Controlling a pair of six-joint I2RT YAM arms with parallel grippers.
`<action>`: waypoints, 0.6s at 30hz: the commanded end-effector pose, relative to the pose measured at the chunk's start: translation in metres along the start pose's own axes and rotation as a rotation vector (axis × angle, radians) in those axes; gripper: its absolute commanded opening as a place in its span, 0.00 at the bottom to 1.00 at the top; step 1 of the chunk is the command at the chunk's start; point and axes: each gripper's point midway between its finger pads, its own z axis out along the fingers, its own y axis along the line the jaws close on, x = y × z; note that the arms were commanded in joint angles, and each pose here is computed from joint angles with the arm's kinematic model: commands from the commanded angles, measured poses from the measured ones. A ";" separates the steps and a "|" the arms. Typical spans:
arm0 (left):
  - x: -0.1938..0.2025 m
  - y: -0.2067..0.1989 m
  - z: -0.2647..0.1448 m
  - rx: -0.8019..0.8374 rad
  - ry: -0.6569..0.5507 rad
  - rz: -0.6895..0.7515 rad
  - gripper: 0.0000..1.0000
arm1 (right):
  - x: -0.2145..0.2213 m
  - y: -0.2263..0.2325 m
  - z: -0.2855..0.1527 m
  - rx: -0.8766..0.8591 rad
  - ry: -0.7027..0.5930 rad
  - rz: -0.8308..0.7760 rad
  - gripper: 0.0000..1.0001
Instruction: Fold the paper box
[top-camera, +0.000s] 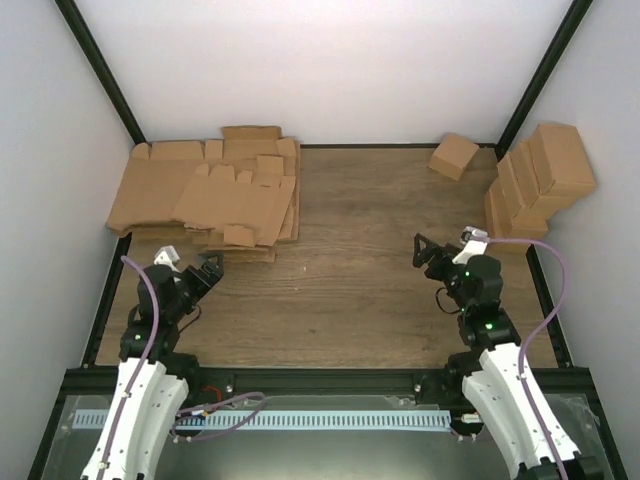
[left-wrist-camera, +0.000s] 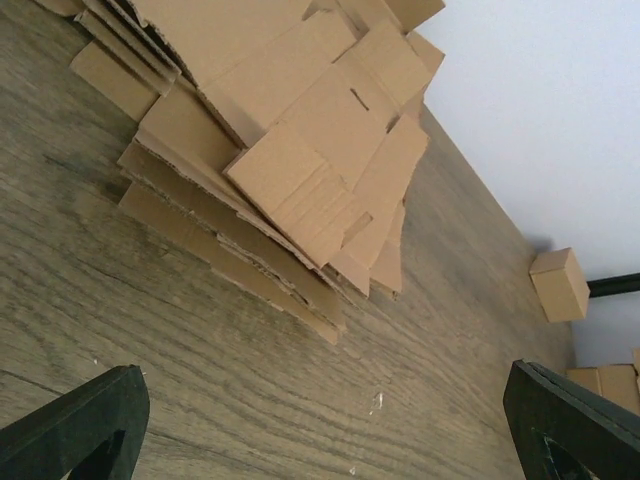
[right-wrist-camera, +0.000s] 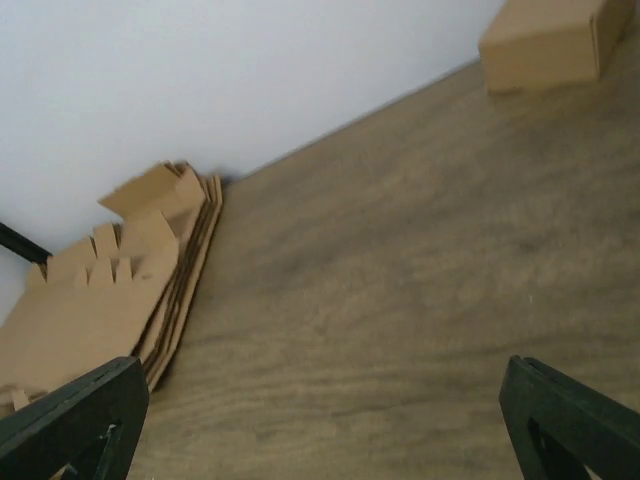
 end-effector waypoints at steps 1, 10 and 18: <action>-0.002 -0.004 0.003 0.000 0.012 0.009 1.00 | 0.024 0.000 0.004 0.015 0.150 0.073 1.00; -0.014 -0.032 0.025 0.059 0.061 0.125 1.00 | 0.041 0.021 0.042 -0.035 0.389 0.163 1.00; -0.030 -0.044 0.070 -0.062 0.231 0.288 0.88 | 0.050 0.023 0.056 -0.066 0.435 0.119 1.00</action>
